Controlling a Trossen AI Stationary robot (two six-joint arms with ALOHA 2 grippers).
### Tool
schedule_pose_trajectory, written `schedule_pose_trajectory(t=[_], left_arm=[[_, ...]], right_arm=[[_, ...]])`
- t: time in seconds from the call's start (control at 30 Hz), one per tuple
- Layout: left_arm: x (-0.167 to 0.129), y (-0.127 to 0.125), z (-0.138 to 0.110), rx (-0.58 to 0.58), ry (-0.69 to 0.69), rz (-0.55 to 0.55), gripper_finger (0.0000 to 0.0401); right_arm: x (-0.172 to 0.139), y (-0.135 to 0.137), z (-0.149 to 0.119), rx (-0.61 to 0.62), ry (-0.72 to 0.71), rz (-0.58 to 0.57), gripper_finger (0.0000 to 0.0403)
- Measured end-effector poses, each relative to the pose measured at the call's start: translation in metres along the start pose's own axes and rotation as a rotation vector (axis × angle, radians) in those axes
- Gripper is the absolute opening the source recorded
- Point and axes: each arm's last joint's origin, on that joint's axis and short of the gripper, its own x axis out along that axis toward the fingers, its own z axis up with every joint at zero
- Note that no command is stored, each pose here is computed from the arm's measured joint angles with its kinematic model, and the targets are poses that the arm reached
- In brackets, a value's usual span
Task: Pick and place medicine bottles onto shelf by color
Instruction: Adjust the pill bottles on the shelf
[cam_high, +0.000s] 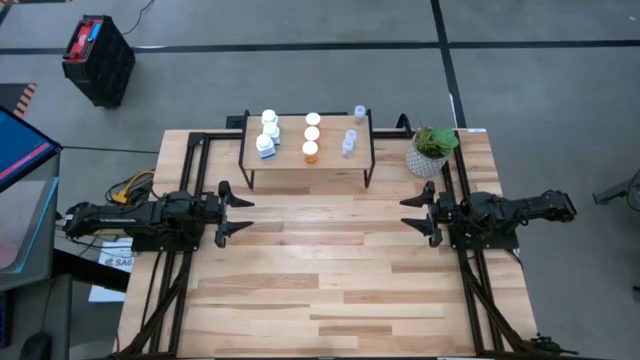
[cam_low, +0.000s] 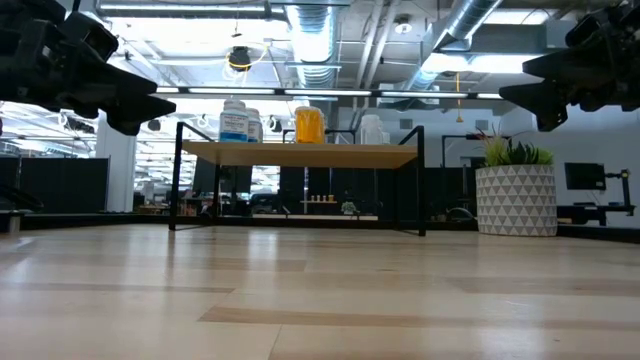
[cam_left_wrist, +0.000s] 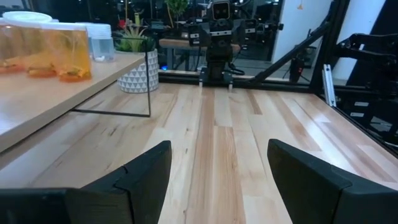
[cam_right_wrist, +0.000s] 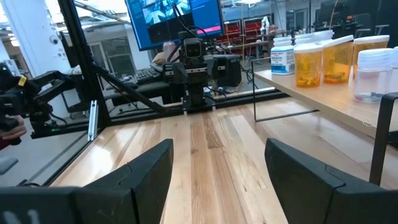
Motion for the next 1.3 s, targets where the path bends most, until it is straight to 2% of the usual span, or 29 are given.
schedule_pose_trajectory(t=[0.13,0.2,0.3,0.43,0.57,0.67,0.77,0.9,0.97,1.13,1.2,1.3], left_arm=[[0.0,0.0,0.0,-0.002,0.0,0.003,0.0254],[0.0,0.0,0.0,-0.007,0.001,0.003,0.0254],[0.0,0.0,0.0,-0.008,0.001,0.003,0.0254],[0.0,0.0,0.0,0.002,0.002,0.004,0.0254],[0.0,0.0,0.0,0.018,0.002,0.004,0.0254],[0.0,0.0,0.0,0.019,0.002,0.004,0.0254],[0.0,0.0,0.0,0.019,0.002,0.004,0.0254],[0.0,0.0,0.0,0.03,0.002,0.004,0.0254],[0.0,0.0,0.0,0.031,0.002,0.004,0.0254],[0.0,0.0,0.0,0.047,0.002,0.004,0.0254],[0.0,0.0,0.0,0.047,0.002,0.005,0.0254],[0.0,0.0,0.0,0.044,0.002,0.004,0.0254]], right_arm=[[0.0,0.0,0.001,0.01,-0.015,0.002,0.0276],[0.0,0.0,0.003,0.054,-0.044,-0.001,0.0276],[-0.001,0.002,0.016,0.068,-0.17,0.017,0.0276],[-0.005,0.003,0.031,-0.014,-0.304,0.008,0.0276],[-0.011,0.003,0.059,-0.075,-0.375,-0.096,0.0276],[-0.011,0.005,0.085,-0.139,-0.37,-0.161,0.0276],[0.0,0.007,0.112,-0.172,-0.318,-0.254,0.0276],[0.027,0.002,0.155,-0.205,-0.178,-0.579,0.0276],[0.044,-0.004,0.179,-0.249,-0.077,-0.677,0.0276],[0.078,-0.039,0.251,-0.257,0.085,-0.934,0.0276],[0.088,-0.064,0.267,-0.209,0.201,-0.948,0.0276],[0.104,-0.105,0.281,-0.084,0.344,-0.866,0.0276]])
